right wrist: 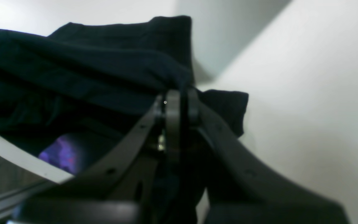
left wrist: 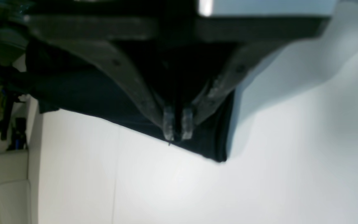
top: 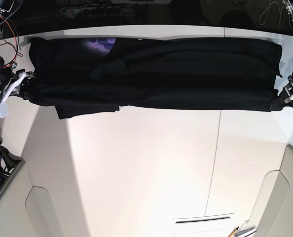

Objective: Fold the T-shirt properly
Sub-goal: 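Grasp the shirt end with the right gripper and fold it inward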

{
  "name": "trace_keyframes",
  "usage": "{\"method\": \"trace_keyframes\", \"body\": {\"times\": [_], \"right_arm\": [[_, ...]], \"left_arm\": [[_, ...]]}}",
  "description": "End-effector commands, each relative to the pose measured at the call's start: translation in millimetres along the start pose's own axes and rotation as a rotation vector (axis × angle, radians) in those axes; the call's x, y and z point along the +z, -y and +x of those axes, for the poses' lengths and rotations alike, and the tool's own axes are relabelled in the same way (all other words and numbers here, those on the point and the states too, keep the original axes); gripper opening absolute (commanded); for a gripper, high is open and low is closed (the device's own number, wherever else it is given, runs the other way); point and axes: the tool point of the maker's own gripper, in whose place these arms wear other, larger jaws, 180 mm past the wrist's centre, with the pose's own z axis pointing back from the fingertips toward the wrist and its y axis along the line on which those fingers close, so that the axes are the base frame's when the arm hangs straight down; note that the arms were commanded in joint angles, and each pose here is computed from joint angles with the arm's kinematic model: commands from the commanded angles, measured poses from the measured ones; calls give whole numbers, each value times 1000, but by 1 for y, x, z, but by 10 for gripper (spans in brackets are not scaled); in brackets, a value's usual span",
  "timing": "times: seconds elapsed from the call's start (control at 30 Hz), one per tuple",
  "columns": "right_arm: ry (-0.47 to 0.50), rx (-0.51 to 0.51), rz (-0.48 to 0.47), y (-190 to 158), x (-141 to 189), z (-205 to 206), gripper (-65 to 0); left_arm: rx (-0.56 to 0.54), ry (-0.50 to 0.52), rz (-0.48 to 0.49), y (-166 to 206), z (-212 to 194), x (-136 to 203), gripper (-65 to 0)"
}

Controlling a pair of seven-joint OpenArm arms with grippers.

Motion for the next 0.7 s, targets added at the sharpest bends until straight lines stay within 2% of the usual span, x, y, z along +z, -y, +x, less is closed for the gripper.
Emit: {"method": "trace_keyframes", "body": {"times": [0.0,0.03,0.1,0.13,0.17,0.27,0.4,0.53,0.67], "right_arm": [[29,17,-21,5,5,10,-650],[29,15,-19,4,5,10,-650],[41,9,-4,1,4,11,-459],[48,7,3,-1,4,13,-394],[53,9,3,-1,4,14,-359],[83,29,-1,-3,7,26,-353],[176,68,-14,-6,13,55,-353],[258,61,-38,-3,7,80,-353],[211,14,-68,9,-24,74,-353]], "left_arm": [[-39,54,-12,6,23,10,-617],[-39,54,-12,6,23,10,-532],[-41,57,-14,7,25,10,-409],[-44,58,-15,7,25,10,-393],[-48,59,-15,8,26,10,-394],[-58,62,-18,10,28,11,-394],[-80,68,-23,16,32,11,-394],[-93,72,-26,19,34,12,-394],[-93,72,-27,19,34,12,-394]]}}
